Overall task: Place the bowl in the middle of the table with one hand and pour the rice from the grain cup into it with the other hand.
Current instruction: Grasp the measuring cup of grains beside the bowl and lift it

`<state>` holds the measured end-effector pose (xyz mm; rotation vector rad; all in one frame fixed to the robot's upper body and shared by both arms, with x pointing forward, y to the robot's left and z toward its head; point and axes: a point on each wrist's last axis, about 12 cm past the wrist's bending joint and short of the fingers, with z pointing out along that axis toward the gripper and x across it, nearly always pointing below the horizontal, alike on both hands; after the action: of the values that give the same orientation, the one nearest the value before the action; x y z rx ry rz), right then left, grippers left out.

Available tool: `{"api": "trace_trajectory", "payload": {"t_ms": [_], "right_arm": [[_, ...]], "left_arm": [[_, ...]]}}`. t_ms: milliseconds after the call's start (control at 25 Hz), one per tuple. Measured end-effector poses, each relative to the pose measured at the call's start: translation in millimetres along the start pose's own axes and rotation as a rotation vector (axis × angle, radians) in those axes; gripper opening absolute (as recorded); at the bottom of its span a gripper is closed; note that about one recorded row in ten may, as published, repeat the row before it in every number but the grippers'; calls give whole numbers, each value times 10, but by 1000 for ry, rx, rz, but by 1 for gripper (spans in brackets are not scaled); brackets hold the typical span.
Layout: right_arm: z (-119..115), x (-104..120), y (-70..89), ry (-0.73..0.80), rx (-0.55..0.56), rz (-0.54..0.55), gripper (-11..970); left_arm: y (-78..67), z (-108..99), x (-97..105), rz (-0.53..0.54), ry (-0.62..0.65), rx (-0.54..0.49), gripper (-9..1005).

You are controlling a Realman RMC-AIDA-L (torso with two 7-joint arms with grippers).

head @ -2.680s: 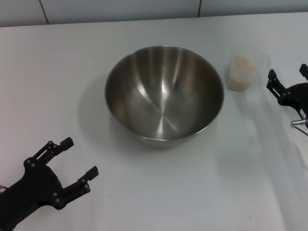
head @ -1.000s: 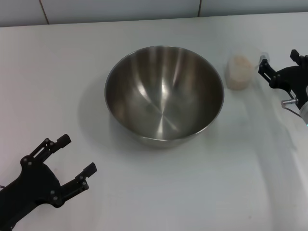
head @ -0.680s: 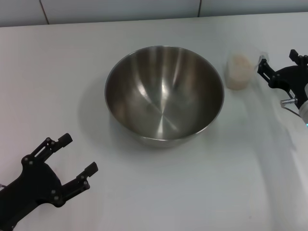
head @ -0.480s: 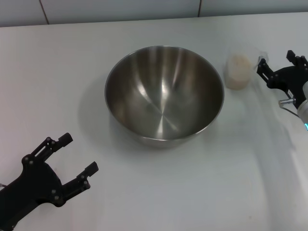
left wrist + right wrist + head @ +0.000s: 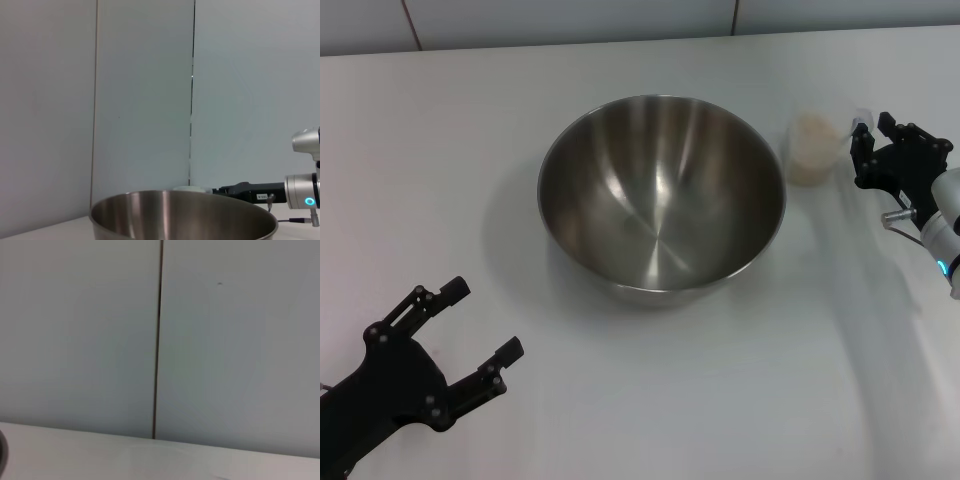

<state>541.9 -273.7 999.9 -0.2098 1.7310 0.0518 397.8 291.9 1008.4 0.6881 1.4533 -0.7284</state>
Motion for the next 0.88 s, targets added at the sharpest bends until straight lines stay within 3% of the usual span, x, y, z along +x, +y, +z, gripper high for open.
{"api": "trace_trajectory", "payload": {"t_ms": [480, 880], "right_arm": [[-18, -1, 23, -12, 3, 17, 98], [-93, -47, -29, -90, 43, 44, 33]], "left_arm": [[0, 1, -6, 0, -5, 1, 868], [-8, 10, -2, -7, -10, -4, 868]]}}
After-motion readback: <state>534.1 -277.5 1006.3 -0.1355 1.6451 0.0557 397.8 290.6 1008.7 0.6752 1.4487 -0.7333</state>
